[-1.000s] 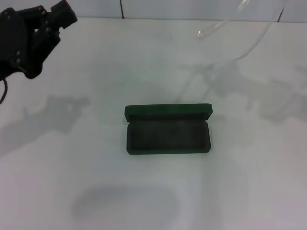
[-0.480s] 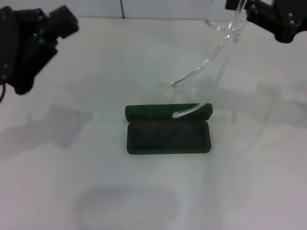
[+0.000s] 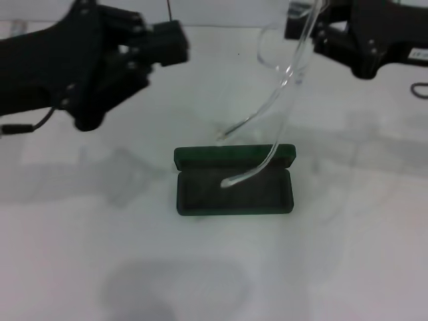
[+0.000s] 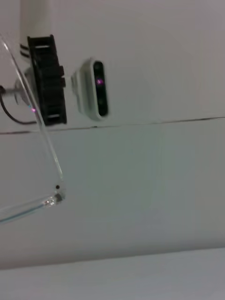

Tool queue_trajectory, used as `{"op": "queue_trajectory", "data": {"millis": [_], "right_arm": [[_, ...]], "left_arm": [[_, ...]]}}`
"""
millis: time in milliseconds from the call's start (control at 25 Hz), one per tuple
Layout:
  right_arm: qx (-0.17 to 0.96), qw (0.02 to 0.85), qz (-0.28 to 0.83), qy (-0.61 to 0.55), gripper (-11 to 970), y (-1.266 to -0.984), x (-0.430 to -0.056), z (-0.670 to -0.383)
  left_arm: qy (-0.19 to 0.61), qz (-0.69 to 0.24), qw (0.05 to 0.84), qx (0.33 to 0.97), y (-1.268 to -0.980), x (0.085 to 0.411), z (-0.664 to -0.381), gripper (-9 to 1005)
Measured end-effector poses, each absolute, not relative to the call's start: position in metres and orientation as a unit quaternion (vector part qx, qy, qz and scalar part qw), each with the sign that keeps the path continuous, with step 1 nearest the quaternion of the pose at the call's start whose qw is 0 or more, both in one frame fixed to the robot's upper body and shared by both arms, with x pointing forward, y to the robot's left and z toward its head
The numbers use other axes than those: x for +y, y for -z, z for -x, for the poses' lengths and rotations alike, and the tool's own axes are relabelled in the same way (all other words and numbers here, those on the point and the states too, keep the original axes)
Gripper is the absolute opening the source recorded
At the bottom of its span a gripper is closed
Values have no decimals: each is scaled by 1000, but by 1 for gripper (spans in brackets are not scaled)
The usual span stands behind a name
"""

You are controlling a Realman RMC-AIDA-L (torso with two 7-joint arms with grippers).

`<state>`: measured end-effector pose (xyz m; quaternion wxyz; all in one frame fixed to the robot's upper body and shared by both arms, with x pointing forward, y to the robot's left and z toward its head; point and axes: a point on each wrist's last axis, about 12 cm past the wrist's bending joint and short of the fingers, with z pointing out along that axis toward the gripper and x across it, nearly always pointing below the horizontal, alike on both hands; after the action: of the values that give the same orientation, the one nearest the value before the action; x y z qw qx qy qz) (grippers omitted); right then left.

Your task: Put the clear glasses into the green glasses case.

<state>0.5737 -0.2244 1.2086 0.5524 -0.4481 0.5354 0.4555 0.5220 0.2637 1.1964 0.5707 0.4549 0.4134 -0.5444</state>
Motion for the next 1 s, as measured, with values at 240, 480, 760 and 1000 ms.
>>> {"op": "queue_trajectory", "data": {"millis": [240,480,760,1000], "right_arm": [[535,533,452,-475,112,-1197,-210,-580],[531,529,455,-480,112,-1193,-204,-582],[532,520,462,-484,112,-1191,-199,-581],[530,520,460,-487,112,-1191,-198,-581]], "left_arm": [[551,-480,547,409,-1207,245,-537,28],[553,-481,543,409,-1212,224,-549,28],[551,-489,534,415,-1213,200,-557,28],[553,-491,531,413,-1213,196,-557,28]]}}
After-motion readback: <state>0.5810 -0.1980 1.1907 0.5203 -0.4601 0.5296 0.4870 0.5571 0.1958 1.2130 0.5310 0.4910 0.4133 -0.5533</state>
